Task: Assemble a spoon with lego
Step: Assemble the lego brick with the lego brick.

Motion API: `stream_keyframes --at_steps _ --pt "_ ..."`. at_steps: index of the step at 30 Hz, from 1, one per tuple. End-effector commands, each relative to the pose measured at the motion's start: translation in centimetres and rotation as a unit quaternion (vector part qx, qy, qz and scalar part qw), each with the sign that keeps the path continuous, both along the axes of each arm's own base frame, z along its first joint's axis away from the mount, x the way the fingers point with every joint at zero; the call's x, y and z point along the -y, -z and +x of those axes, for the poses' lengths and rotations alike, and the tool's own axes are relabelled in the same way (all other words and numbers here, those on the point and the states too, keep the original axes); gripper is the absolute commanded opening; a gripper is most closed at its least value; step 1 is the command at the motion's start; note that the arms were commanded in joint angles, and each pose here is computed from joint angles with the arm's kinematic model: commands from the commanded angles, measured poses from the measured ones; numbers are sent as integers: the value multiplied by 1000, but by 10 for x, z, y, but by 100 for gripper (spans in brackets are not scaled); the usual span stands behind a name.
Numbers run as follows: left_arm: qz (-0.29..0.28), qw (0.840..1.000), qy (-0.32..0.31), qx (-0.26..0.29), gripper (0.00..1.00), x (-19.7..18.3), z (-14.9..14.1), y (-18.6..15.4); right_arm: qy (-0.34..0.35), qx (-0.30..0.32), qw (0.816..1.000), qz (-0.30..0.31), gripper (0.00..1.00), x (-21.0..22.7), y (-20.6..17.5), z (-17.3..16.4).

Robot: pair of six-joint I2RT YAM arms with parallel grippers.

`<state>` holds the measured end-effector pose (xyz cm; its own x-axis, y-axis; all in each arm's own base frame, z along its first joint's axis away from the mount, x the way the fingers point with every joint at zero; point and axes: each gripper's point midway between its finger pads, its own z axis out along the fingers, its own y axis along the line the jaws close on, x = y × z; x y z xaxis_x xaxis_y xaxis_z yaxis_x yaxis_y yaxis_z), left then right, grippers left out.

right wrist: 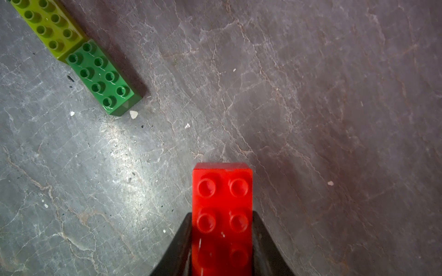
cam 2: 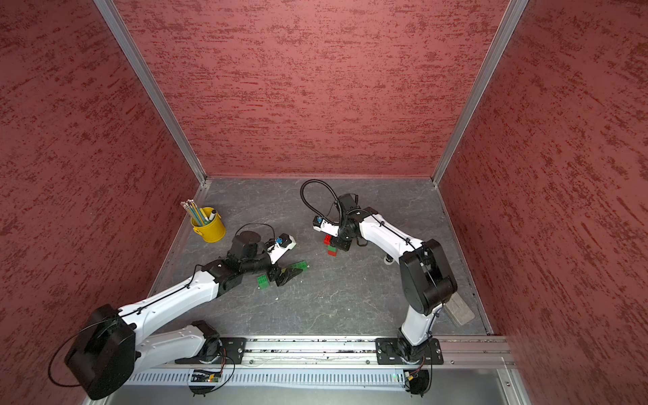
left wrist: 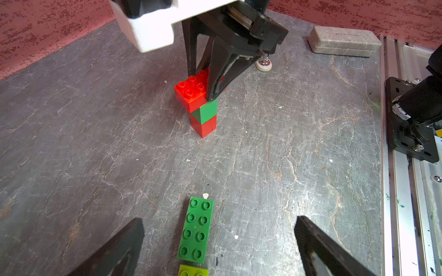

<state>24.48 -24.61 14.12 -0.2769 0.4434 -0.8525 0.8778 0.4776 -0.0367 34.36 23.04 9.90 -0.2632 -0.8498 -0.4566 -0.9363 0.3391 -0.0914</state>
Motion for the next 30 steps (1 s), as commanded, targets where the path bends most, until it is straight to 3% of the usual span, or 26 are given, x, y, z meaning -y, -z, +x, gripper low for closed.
stream_keyframes --at_steps 1,4,8,15,20,24,30 --pt "0 1000 2 10 100 -1 -1 -2 2 -63 997 -42 20 16 36 -24" --pt "1 1000 2 10 100 -1 -1 -2 3 -63 997 -45 20 15 37 -22" --pt "0 1000 1 10 100 -1 -1 -2 4 -50 998 -26 30 9 23 -16" --pt "1 1000 0 7 100 -1 -1 -1 5 -31 999 -6 57 1 6 -8" --pt "2 1000 -2 6 100 -2 -1 -1 8 -23 1000 -4 68 1 3 -4" --pt "5 1000 -6 -1 100 -3 1 -1 18 -6 1000 -14 86 7 -4 0" --pt "-23 999 -38 -5 100 -15 9 -21 13 58 998 3 89 8 -50 3"
